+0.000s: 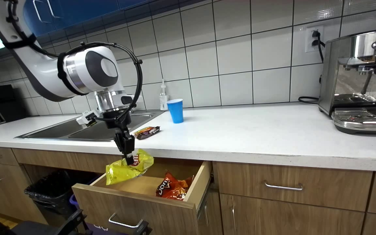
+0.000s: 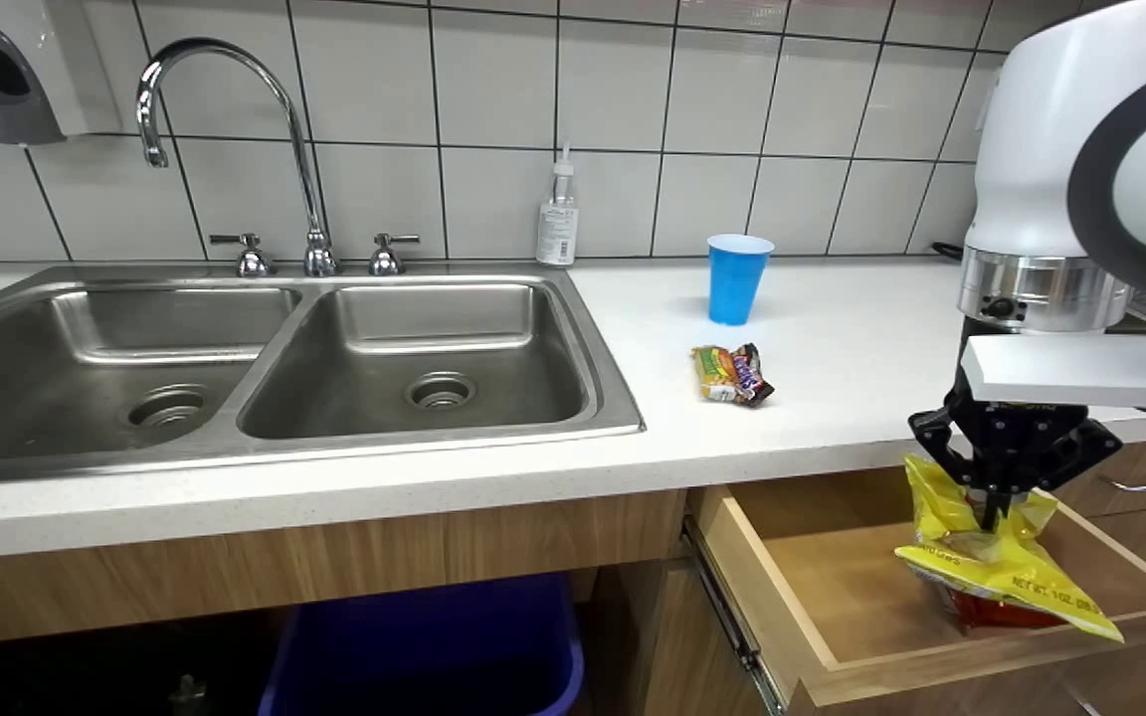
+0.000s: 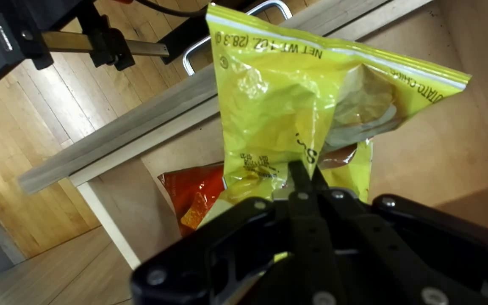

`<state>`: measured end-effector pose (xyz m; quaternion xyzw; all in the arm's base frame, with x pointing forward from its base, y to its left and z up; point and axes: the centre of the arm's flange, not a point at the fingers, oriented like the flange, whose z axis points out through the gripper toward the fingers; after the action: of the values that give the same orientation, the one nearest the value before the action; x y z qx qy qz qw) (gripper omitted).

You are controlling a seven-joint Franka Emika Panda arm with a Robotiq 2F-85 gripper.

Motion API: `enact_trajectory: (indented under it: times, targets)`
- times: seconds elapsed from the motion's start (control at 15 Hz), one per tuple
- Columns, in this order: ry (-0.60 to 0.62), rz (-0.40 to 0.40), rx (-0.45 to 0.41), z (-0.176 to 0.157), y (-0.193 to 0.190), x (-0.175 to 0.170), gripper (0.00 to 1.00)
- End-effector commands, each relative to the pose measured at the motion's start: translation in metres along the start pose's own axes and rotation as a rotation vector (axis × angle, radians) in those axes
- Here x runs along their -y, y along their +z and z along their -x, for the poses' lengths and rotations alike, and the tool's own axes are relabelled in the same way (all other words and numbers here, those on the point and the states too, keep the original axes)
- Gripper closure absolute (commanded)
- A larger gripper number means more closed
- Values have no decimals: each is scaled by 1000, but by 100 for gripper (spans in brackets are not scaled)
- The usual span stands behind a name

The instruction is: Put the red and yellow packets in the open drawer, then close the drawer

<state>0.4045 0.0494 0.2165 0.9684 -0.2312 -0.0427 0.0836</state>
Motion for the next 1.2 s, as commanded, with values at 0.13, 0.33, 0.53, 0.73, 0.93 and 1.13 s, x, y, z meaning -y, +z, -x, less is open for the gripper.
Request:
enact_trajectory:
  times: [0.13,0.33,0.53,0.73,0.93,1.13]
  targets:
    - [35,11,-16,-17,5,14,100]
    - [46,13,-14,-21,7,15,100]
    - [59,15,-13,-24,9,16,72]
    - [66,14,-12,-26,9,14,52]
    - [67,13,-7,-25,6,8,30]
    - [64,10,2,-23,2,0,6]
